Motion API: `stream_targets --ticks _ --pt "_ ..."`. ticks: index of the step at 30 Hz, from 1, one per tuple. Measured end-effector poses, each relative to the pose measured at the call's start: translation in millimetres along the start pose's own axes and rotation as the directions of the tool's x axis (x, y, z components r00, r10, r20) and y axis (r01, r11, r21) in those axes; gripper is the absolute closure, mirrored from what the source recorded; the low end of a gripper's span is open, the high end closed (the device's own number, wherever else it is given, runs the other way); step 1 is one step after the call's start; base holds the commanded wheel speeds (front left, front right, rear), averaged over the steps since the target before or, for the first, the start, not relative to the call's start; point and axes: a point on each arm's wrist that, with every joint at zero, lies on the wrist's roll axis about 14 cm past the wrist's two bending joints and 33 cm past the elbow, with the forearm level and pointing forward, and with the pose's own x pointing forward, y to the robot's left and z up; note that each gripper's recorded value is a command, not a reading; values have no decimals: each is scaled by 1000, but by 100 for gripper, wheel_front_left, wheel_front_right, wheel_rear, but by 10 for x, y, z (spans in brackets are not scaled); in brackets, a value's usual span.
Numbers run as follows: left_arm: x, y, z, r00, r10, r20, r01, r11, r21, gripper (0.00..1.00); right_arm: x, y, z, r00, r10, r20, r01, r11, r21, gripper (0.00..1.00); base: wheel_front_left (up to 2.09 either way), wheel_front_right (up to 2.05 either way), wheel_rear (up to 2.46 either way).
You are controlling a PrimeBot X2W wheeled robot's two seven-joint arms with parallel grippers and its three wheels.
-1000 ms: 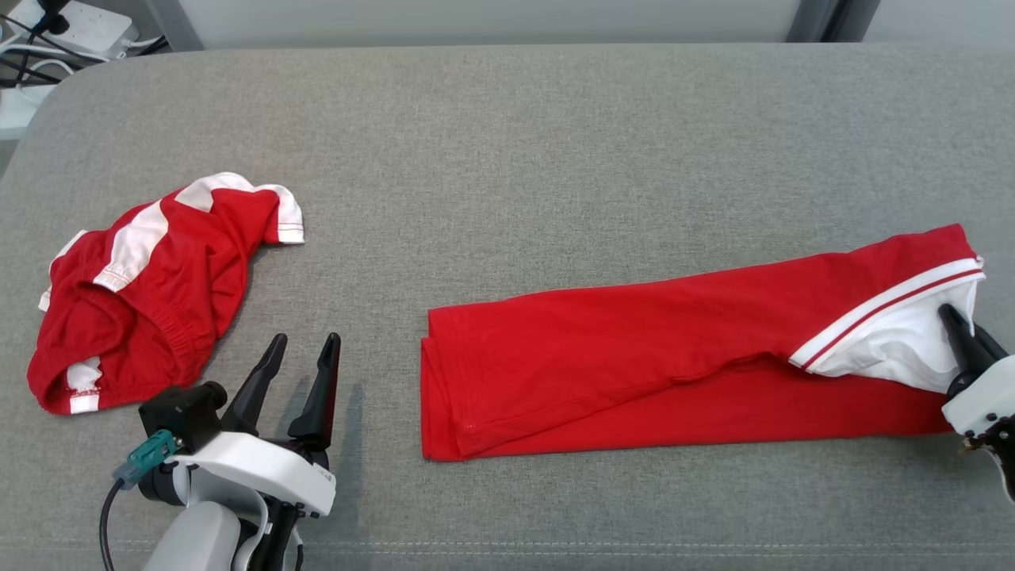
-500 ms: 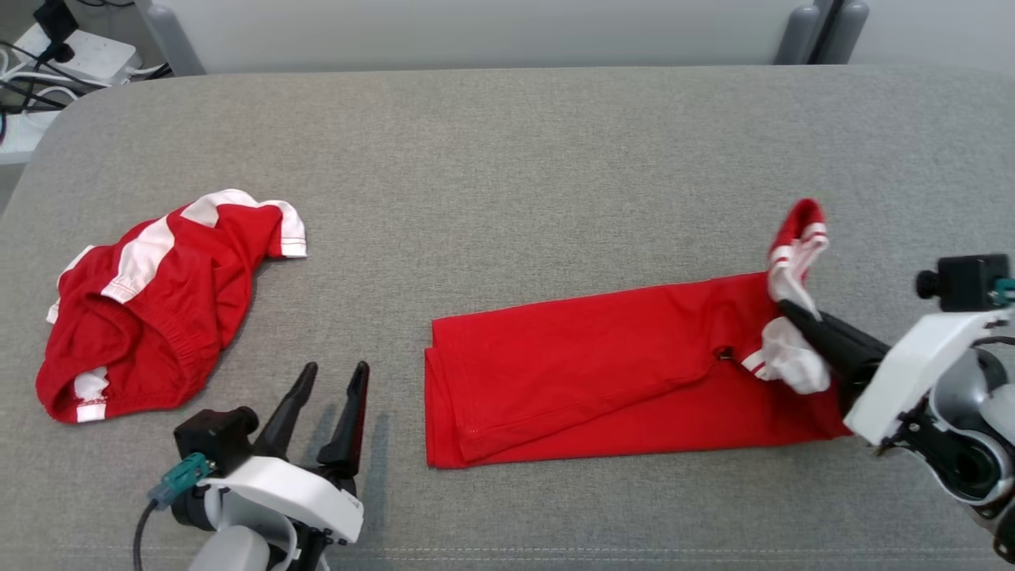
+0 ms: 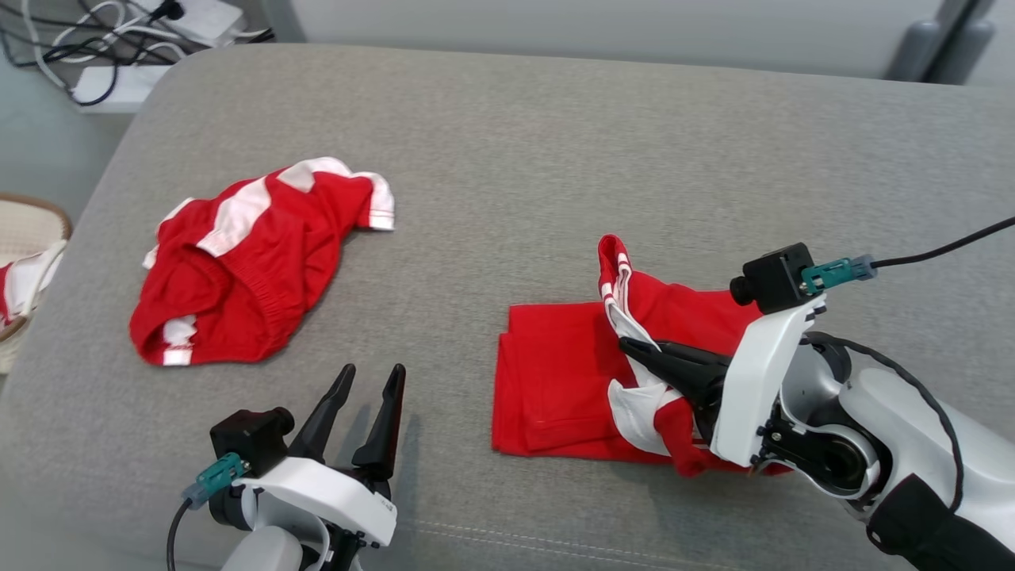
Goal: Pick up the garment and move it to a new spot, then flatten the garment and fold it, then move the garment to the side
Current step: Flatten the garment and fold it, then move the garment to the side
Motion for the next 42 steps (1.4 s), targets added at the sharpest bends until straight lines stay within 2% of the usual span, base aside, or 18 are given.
stream_targets --ticks 11,12,13,14,17,22,27,29,32,33,37,42 --pt "-156 206 4 997 83 11 -83 996 -25 0 443 43 -158 996 45 -77 -44 999 14 98 0 0 0" --pt "-157 216 0 996 86 10 -86 996 -25 0 466 17 -163 996 38 -78 -37 999 15 62 0 0 0" --pt "-155 224 -1 996 89 9 -89 996 -25 0 486 -11 -159 997 30 -75 -29 999 13 3 0 0 0" --pt "-150 230 -2 996 91 9 -90 996 -25 0 501 -27 -136 997 26 -66 -25 999 20 0 0 0 0" --pt "-123 223 1 996 87 9 -87 996 -25 0 503 -51 -17 1000 19 -10 -18 999 41 0 0 0 0" --pt "-25 150 36 998 60 16 -60 998 -22 0 291 -278 432 985 -47 164 33 996 83 0 0 0 0" --pt "54 30 45 1000 19 17 -19 1000 -13 0 -265 -815 805 919 -213 331 174 974 142 0 0 0 0" --pt "85 -10 52 1000 6 19 -6 1000 -11 0 -487 -1034 721 894 -287 344 234 954 189 0 0 0 0" --pt "125 -53 47 1000 -13 16 13 1000 3 0 -653 -1232 277 886 -370 280 295 915 275 0 0 0 0" --pt "125 -53 47 1000 -13 16 13 1000 3 0 -653 -1232 277 886 -370 280 295 915 275 0 0 0 0" --pt "164 -65 30 1000 -22 8 22 1000 18 0 -687 -1258 -223 889 -408 205 315 873 371 0 0 0 0" --pt "166 -13 38 1000 -19 4 19 999 39 0 -544 -1128 -447 907 -386 171 284 857 430 0 0 0 0"
